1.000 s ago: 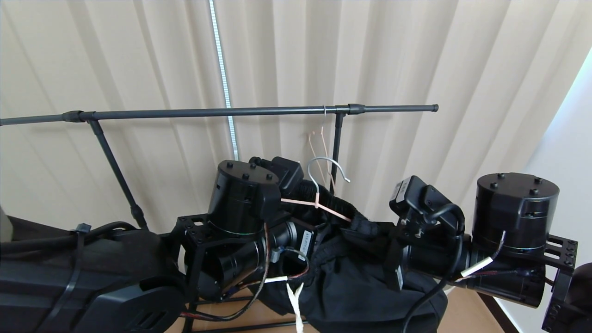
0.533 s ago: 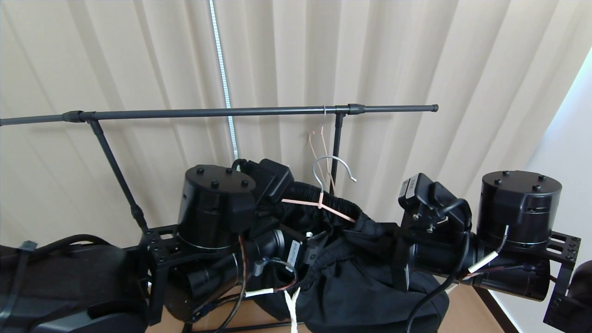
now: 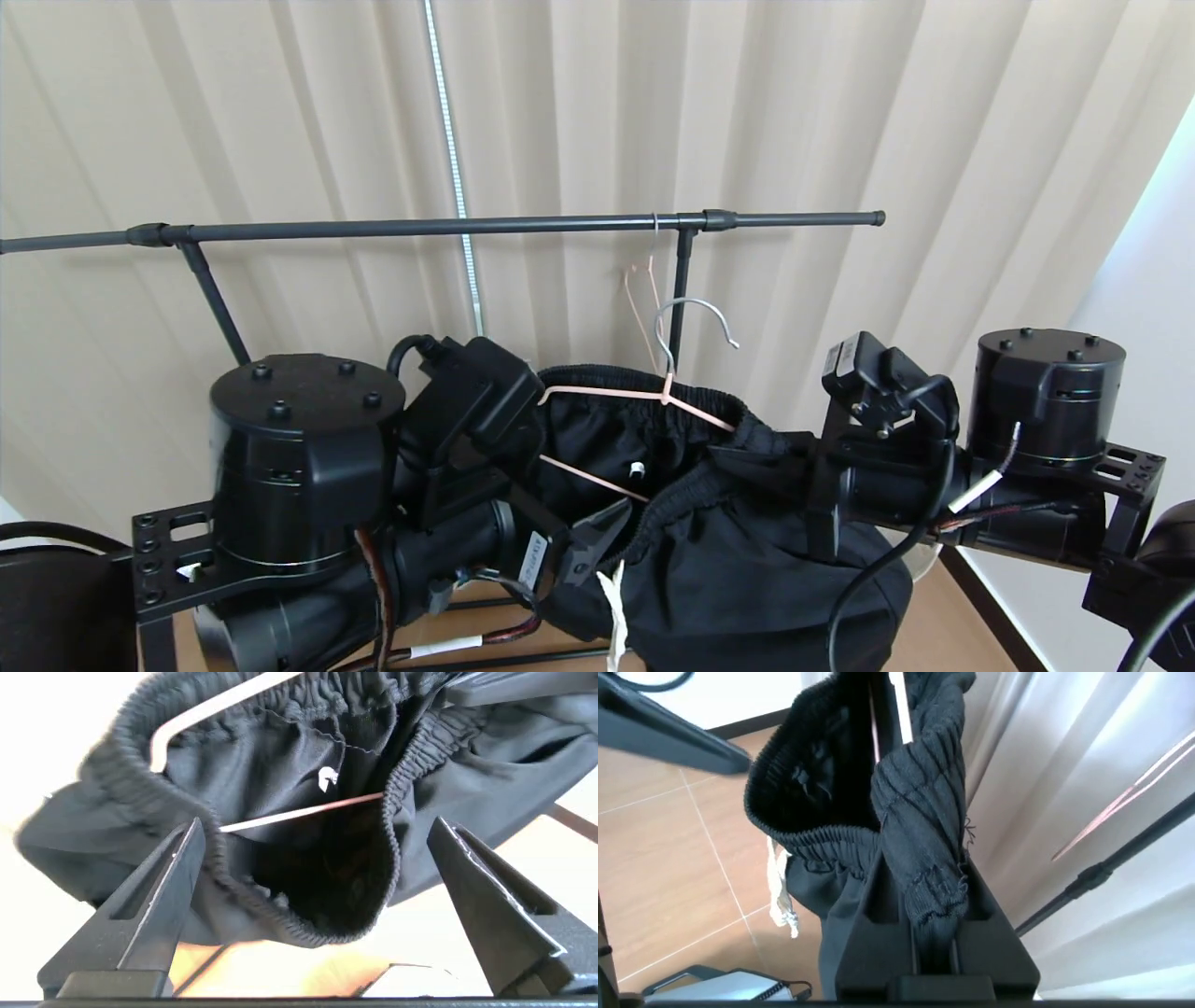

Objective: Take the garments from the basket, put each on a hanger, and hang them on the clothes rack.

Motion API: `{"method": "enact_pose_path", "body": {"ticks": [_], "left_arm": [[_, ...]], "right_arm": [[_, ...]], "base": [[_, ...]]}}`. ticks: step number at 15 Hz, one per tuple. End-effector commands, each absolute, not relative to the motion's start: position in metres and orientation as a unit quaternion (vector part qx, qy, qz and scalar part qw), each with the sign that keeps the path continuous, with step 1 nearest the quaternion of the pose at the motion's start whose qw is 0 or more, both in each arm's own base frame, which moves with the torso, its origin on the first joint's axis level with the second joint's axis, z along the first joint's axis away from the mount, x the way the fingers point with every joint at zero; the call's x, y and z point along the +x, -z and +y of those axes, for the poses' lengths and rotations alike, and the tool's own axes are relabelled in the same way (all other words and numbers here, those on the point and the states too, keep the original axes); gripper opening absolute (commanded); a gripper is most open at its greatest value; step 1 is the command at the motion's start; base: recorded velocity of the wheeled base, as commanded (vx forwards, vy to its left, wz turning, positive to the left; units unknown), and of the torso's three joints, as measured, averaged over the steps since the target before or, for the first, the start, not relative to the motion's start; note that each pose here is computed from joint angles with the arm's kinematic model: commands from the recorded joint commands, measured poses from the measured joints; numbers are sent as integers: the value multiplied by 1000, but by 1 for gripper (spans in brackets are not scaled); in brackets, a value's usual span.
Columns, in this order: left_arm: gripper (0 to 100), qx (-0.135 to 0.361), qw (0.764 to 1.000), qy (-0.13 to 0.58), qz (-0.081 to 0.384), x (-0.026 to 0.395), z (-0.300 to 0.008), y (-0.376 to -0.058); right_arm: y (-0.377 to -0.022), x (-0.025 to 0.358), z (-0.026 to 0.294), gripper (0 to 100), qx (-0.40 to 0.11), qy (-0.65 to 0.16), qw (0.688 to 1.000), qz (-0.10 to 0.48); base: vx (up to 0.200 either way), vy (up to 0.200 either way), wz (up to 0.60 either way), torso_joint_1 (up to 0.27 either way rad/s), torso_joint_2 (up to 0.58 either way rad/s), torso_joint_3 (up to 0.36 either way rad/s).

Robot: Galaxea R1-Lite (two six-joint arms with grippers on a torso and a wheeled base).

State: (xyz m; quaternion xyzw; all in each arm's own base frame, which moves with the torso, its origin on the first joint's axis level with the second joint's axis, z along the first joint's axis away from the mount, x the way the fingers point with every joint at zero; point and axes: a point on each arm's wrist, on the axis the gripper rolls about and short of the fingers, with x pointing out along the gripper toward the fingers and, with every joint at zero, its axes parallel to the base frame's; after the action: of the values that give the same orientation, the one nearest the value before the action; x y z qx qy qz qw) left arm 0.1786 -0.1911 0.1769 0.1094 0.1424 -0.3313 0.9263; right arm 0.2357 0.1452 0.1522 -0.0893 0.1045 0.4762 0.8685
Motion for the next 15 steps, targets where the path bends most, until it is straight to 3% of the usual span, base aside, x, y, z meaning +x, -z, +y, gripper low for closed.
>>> {"method": "enact_pose_path", "body": {"ticks": [1,5,8,10,12,14,15], "left_arm": [[100,100,931,330,123,173,-181,-186],[100,149,931,327,69,182,-140,-206],[100,155,909,383,60,212,-94,-213],[100,158,905,391,59,218,-90,-213],[100,136,878,456,58,239,-75,-208],[100,152,872,462,63,245,-78,-202],[100,186,862,468,63,251,-80,-193]], "right_arm": [[-147,244,142,0,-86,-477,867,113],[-147,251,132,0,-70,-508,851,111],[-149,252,126,0,-57,-545,830,103],[-150,251,126,0,-57,-548,828,102],[-150,248,120,0,-43,-588,802,98],[-151,247,120,0,-43,-593,799,94],[-153,247,120,0,-42,-598,796,91]], "base": [[0,0,0,0,0,0],[0,0,0,0,0,0],[0,0,0,0,0,0],[0,0,0,0,0,0],[0,0,0,0,0,0],[0,0,0,0,0,0],[0,0,0,0,0,0]]}}
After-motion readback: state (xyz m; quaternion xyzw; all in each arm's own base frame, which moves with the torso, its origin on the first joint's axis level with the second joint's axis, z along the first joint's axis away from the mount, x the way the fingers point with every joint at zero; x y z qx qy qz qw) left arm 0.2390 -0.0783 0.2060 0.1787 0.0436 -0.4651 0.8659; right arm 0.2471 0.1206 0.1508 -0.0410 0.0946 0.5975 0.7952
